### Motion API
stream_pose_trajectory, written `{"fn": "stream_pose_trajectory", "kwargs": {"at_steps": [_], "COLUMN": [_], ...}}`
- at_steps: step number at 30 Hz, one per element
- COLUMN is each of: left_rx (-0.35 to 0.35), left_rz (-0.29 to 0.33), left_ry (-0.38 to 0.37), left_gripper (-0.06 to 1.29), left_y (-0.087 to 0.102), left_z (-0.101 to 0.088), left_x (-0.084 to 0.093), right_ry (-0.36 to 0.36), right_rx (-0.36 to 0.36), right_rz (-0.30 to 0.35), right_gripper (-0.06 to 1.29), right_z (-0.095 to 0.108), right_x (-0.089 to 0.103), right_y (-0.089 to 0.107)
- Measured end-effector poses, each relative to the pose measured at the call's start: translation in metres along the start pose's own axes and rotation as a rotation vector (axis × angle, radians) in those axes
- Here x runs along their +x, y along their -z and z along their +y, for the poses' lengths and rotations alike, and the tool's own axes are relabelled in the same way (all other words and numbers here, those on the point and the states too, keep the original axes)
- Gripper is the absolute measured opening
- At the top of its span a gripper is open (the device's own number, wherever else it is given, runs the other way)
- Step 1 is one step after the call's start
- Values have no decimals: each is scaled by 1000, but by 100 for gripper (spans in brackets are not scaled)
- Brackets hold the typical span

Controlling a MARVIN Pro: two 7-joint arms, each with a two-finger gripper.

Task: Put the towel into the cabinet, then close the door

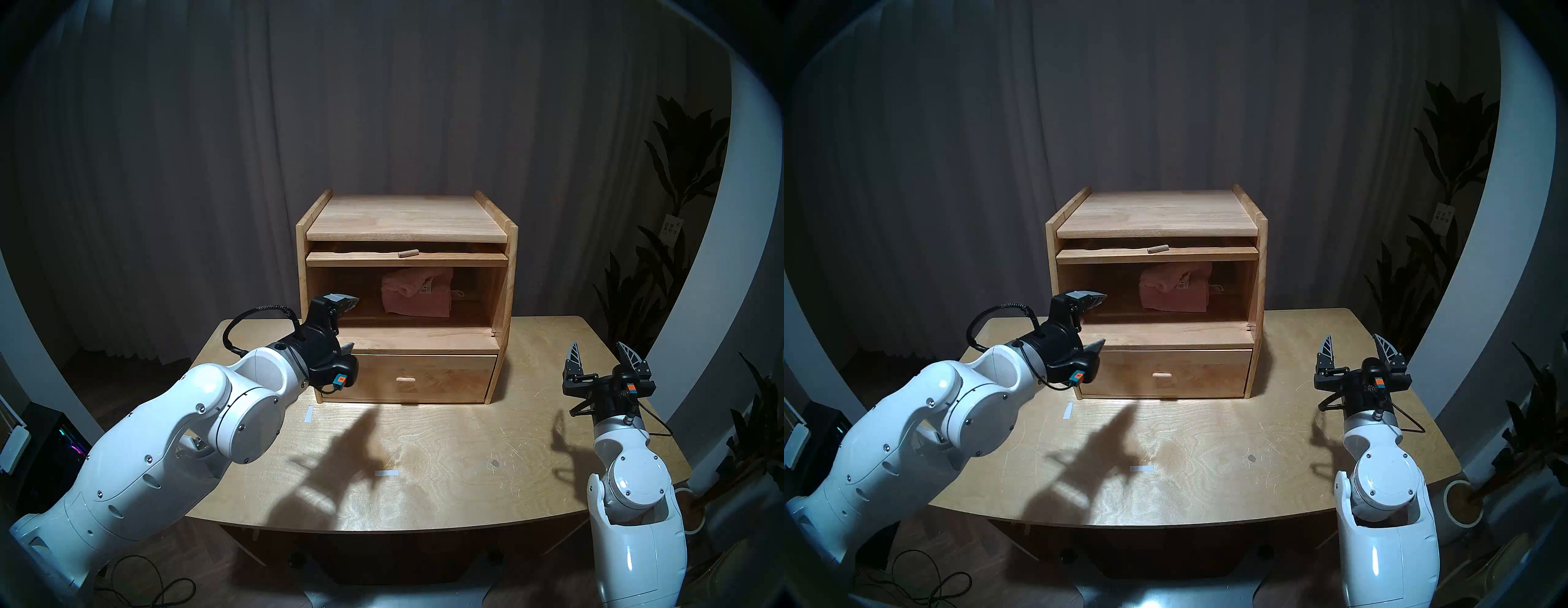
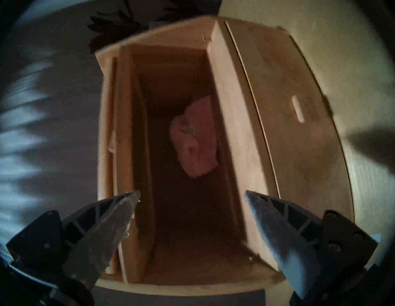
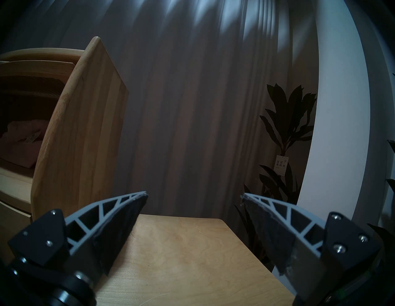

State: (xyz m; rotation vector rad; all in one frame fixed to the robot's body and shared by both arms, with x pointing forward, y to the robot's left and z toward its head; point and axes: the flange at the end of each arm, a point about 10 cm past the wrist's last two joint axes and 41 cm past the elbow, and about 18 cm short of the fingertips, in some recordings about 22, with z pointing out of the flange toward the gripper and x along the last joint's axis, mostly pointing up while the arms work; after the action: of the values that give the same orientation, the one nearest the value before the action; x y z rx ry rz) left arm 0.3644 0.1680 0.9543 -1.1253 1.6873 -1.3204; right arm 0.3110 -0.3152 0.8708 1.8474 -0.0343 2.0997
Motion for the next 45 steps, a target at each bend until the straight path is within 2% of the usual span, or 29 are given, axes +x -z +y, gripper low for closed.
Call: {"fn": "stream_pose_trajectory", "kwargs": {"at_steps": [2,4,7,15,19,23,27,32,34,36,45], "left_rx": [22,45,93,199,295,351,373,356,351,337,289], "left_rz": [-31,-38,-18,42,27,-16,-89,-212,-233,-290,-438], "left_ry": [68,128,232,393,465,520,590,700,720,774,932], "left_gripper": [121,121,121,121,121,121,121,121,121,121,121], "left_y": [-2,1,9,36,55,64,68,66,65,65,70], "left_z": [-9,-19,-42,-89,-117,-128,-127,-108,-104,-91,-50], "left_x": [-2,-1,4,10,0,-15,-37,-74,-81,-98,-142], "right_ry": [0,0,0,0,0,0,-11,-41,-46,-56,-30], "right_rx": [0,0,0,0,0,1,18,69,79,108,204], "right_rz": [0,0,0,-5,-10,-12,1,61,75,121,284], "right_gripper": [120,120,120,120,120,120,120,120,120,120,120], "right_z": [0,0,0,0,0,0,-8,-28,-31,-41,-66], "right_x": [0,0,0,-2,-4,-5,0,21,27,43,93], "right_y": [0,0,0,0,0,0,-2,-7,-8,-10,-10]}}
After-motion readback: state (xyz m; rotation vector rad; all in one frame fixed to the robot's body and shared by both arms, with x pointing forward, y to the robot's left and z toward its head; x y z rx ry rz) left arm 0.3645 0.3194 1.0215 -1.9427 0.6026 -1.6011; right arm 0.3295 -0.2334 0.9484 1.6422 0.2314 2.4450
